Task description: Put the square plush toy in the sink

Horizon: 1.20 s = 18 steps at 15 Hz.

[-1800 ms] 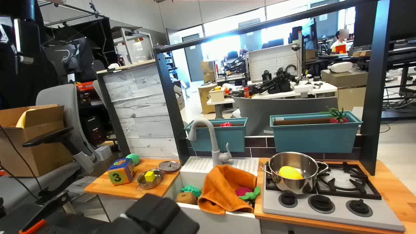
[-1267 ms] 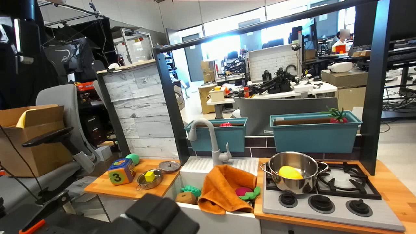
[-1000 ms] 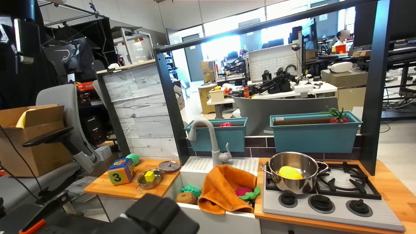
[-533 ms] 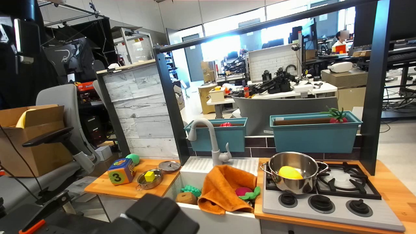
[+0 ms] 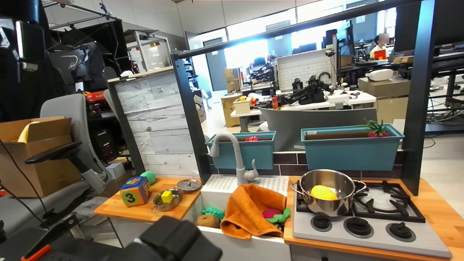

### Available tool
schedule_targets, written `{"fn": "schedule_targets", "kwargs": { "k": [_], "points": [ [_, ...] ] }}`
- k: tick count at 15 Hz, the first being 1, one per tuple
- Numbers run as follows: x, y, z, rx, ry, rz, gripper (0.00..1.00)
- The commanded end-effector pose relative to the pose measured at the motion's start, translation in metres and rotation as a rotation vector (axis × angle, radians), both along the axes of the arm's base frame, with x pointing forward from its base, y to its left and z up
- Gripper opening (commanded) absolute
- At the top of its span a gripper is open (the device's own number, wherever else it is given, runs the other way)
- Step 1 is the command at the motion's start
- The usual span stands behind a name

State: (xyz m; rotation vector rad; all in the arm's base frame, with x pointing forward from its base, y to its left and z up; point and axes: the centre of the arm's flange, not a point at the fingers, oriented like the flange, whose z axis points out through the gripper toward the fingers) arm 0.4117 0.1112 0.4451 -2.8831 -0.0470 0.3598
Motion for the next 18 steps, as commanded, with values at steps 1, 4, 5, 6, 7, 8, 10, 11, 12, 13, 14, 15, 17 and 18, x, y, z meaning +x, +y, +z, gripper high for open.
{"fn": "schedule_targets", "kwargs": {
  "k": [1, 4, 5, 6, 7, 8, 10, 11, 12, 13, 14, 15, 17, 18],
  "points": [
    [0.024, 0.006, -0.015, -0.007, -0.040, 0.021, 1.00],
    [0.061, 0.023, -0.040, -0.013, -0.089, 0.031, 1.00],
    [0.073, 0.030, -0.049, -0.023, -0.093, 0.034, 1.00],
    [0.085, 0.038, -0.058, -0.029, -0.088, 0.041, 1.00],
    [0.094, 0.045, -0.067, -0.030, -0.092, 0.046, 1.00],
    [0.104, 0.054, -0.076, -0.041, -0.088, 0.056, 1.00],
    [0.123, 0.070, -0.093, -0.053, -0.095, 0.068, 1.00],
    [0.134, 0.077, -0.101, -0.067, -0.089, 0.073, 1.00],
    [0.146, 0.083, -0.111, -0.077, -0.092, 0.073, 1.00],
    [0.155, 0.088, -0.118, -0.091, -0.091, 0.074, 1.00],
    [0.167, 0.093, -0.128, -0.109, -0.077, 0.075, 1.00],
    [0.176, 0.097, -0.137, -0.125, -0.072, 0.073, 1.00],
    [0.194, 0.106, -0.158, -0.155, -0.065, 0.065, 1.00],
    [0.203, 0.110, -0.170, -0.170, -0.060, 0.060, 1.00]
  ]
}}
